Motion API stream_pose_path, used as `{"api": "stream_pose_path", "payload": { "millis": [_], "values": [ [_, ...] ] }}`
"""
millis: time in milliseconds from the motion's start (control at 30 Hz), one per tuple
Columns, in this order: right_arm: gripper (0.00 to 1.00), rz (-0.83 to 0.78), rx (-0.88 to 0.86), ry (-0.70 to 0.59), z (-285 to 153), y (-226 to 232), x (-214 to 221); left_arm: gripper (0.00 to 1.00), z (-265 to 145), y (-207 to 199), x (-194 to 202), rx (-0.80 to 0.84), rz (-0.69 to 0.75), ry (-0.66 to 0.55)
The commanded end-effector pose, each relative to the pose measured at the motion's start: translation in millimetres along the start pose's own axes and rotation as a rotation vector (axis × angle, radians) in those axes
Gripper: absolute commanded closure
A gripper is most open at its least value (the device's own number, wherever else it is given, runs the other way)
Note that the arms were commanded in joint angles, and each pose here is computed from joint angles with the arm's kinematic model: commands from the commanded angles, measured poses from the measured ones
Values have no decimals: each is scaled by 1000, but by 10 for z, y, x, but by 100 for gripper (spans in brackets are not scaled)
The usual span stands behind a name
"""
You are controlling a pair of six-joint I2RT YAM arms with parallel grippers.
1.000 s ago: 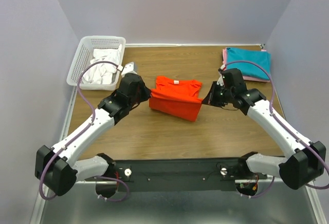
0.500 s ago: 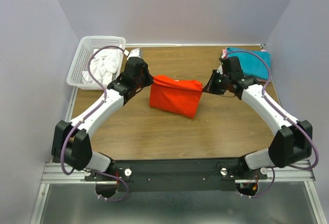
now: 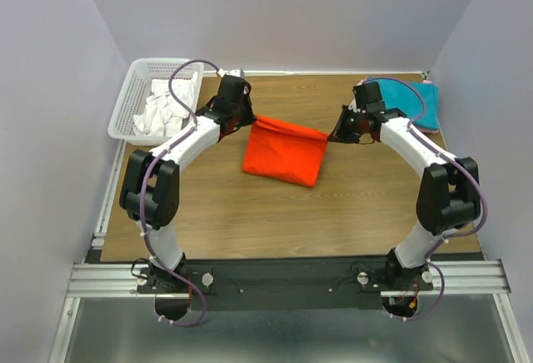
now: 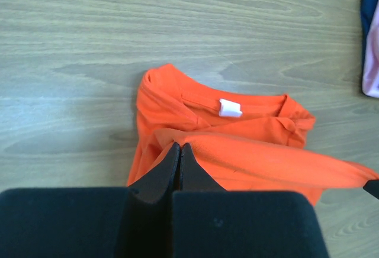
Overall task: Fold and stack the t-shirts
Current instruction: Fold the tshirt
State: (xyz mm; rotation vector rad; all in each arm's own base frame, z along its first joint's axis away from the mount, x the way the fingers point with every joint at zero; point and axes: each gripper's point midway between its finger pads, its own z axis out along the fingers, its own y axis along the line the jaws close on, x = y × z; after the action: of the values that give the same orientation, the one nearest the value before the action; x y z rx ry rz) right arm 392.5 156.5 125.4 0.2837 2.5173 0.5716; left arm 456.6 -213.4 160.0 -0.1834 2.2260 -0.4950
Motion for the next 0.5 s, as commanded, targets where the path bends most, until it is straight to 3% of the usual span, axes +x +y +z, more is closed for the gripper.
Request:
{"api": "stream_pose_path", "payload": {
  "millis": [0, 267, 400, 433, 467],
  "values": [
    [99, -5, 31, 2, 178, -119, -150, 100, 170, 156, -94, -46, 29, 0],
    [99, -5, 42, 48, 568, -195, -222, 100, 516, 296, 16, -55, 22, 68],
    [91, -33, 70, 28, 700, -251, -352, 100, 646, 368, 44, -44, 17, 101],
    [89, -39, 75, 10, 704, -244, -439, 80, 665, 380, 3, -45, 20, 99],
    [76, -48, 66, 13, 737, -232, -452, 68, 662, 358, -4, -34, 27, 103]
  ]
}}
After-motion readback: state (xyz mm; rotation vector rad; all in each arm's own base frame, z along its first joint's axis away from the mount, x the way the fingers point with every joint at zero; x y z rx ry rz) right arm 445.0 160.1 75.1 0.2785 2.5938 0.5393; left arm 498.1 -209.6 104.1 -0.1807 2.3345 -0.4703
